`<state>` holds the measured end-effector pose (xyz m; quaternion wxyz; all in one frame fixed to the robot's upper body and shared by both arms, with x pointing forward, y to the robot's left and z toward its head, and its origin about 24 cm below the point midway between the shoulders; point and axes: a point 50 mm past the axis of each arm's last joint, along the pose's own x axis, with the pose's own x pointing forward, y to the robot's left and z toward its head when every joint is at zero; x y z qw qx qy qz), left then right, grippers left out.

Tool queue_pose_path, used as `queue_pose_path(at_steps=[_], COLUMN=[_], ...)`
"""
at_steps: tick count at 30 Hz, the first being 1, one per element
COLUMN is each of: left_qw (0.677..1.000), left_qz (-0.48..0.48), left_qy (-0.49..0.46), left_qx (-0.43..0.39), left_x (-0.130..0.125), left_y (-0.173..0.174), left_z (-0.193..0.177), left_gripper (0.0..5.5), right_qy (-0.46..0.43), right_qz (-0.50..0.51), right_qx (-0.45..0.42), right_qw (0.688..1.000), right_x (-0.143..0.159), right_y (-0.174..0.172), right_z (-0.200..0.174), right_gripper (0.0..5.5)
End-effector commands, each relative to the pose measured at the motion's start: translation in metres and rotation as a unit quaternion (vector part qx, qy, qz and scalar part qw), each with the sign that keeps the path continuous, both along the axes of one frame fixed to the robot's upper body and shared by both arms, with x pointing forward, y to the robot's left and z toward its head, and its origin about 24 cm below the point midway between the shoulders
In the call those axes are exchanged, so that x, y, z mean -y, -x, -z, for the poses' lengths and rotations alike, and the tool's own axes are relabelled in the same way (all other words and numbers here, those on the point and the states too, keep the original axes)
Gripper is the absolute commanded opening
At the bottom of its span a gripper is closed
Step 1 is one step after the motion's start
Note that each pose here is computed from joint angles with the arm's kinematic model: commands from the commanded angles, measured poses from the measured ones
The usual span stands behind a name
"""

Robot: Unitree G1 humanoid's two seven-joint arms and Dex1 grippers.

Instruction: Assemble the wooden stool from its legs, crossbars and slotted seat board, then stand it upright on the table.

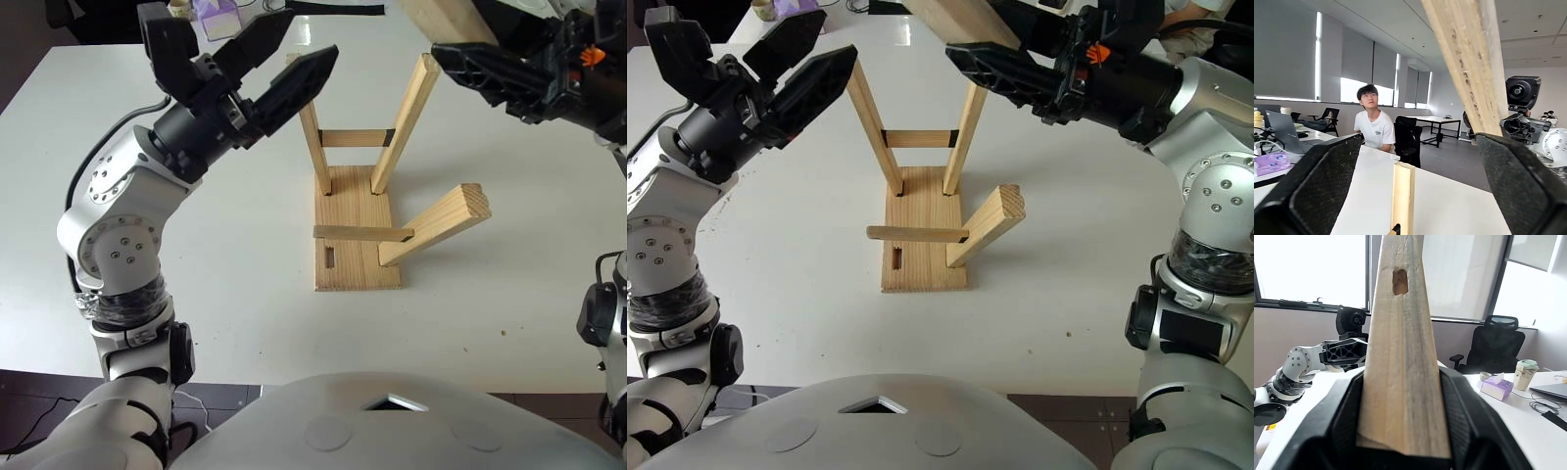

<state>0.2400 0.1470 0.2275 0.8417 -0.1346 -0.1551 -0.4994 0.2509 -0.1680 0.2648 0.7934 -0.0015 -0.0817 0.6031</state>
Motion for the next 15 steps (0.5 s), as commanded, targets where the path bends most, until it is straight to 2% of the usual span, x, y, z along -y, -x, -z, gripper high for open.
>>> queue_pose_path(at_steps=[1, 15], left_qw=[0.999, 0.998], left_qz=[0.022, 0.053], left_qy=[-0.021, 0.002], left_qx=[0.019, 0.032], left_x=[0.005, 0.007], left_y=[0.007, 0.017], left_z=[0.001, -0.006], left_gripper=[4.24, 4.24], right_qy=[0.026, 0.057], right_qz=[-0.042, -0.087], right_qx=[-0.001, -0.001], right_qw=[0.999, 0.995], right_x=[-0.002, -0.001], right_y=[0.004, 0.007], right_z=[-0.005, -0.010], right_gripper=[2.04, 2.04])
